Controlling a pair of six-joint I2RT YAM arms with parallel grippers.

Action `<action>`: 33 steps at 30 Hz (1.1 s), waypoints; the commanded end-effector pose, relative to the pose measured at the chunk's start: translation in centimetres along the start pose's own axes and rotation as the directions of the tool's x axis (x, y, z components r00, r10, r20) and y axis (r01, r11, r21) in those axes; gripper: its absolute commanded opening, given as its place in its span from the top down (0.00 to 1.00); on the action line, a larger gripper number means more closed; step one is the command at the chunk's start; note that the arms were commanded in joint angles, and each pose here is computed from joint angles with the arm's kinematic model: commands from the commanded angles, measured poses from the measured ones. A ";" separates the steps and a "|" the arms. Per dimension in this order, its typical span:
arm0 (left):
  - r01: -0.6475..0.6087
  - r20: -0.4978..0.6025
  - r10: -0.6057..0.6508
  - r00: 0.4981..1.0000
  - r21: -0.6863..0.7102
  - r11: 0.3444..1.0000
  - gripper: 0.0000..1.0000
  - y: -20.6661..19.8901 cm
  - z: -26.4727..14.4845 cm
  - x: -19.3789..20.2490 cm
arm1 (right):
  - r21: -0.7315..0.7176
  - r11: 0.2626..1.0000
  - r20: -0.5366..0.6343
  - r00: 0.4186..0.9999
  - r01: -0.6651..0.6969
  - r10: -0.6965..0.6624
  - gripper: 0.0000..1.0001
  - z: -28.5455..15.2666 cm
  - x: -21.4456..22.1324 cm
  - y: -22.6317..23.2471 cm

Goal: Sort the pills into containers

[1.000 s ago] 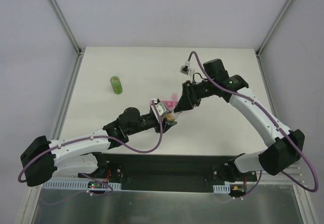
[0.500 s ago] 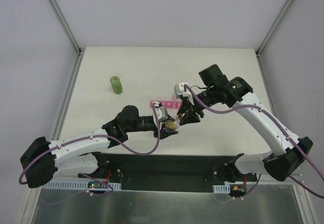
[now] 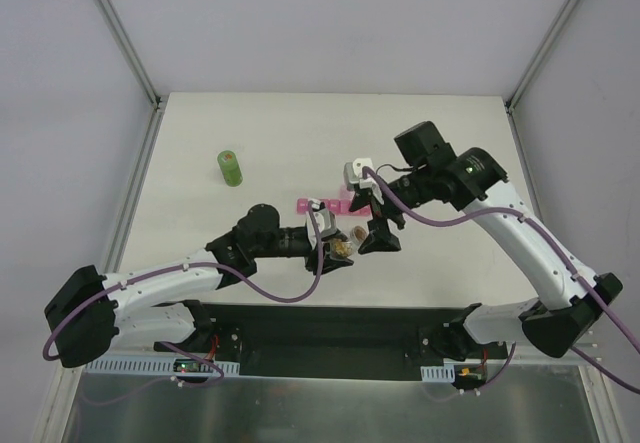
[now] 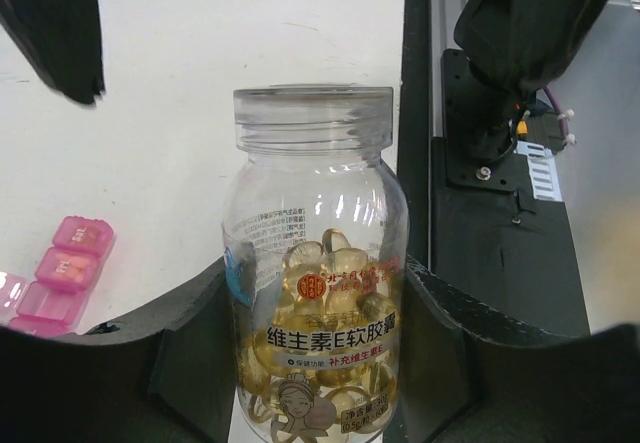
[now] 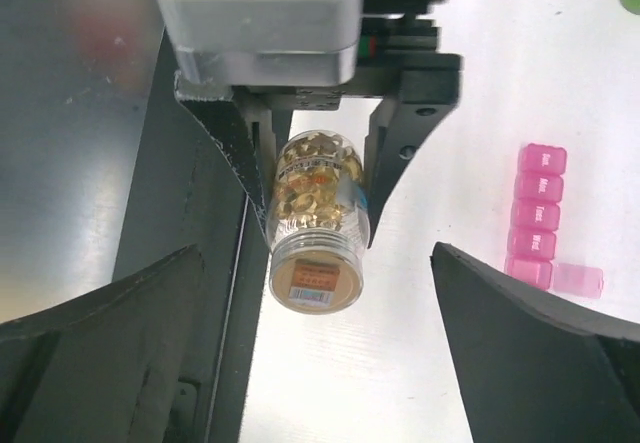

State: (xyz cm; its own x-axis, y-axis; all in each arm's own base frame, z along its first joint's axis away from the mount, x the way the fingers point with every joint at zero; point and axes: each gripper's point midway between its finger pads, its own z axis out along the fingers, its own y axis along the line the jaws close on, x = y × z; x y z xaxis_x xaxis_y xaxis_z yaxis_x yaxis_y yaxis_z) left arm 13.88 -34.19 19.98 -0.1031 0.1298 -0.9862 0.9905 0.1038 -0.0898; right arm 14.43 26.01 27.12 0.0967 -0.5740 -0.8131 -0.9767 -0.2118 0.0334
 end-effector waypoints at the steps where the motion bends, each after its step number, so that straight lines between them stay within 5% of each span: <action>1: -0.050 0.100 0.056 0.993 -0.065 0.997 1.00 1.0 -0.6 -3.1 | 0.052 0.986 0.103 0.983 -0.158 0.153 0.00 -2.2 -3.1 0.0; 5: -0.056 0.129 0.073 0.989 -0.134 0.989 1.00 1.9 -1.3 -3.6 | 0.079 0.928 0.187 0.920 -0.364 0.345 0.03 -2.8 -3.7 -0.9; 8: -0.062 0.154 0.091 0.984 -0.187 0.980 1.00 2.6 -1.8 -4.2 | 0.043 0.817 0.207 0.805 -0.575 0.556 0.03 -2.3 -3.2 -1.7; 14: -0.067 0.166 0.109 0.980 -0.241 0.968 1.00 3.6 -2.0 -4.9 | -0.011 0.702 0.246 0.678 -0.712 0.692 0.01 -1.5 -3.2 -2.8; 24: -0.056 0.168 0.107 0.980 -0.280 0.958 1.00 4.5 -1.7 -5.4 | -0.028 0.669 0.219 0.649 -0.743 0.729 0.15 -0.1 -2.5 -3.4; 33: -0.052 0.161 0.101 0.982 -0.283 0.958 1.00 4.9 -1.2 -5.5 | 0.012 0.717 0.180 0.707 -0.697 0.684 0.55 -0.1 -2.3 -3.3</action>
State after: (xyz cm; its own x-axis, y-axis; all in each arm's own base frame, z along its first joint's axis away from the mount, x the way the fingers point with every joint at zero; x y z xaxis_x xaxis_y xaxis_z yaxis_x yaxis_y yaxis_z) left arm 17.94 -32.76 21.13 -0.0565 0.0708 -0.9959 0.9373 0.3474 -0.0284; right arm 18.15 27.73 27.65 -0.6724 -0.3861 -0.6315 -0.7389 0.2995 0.6036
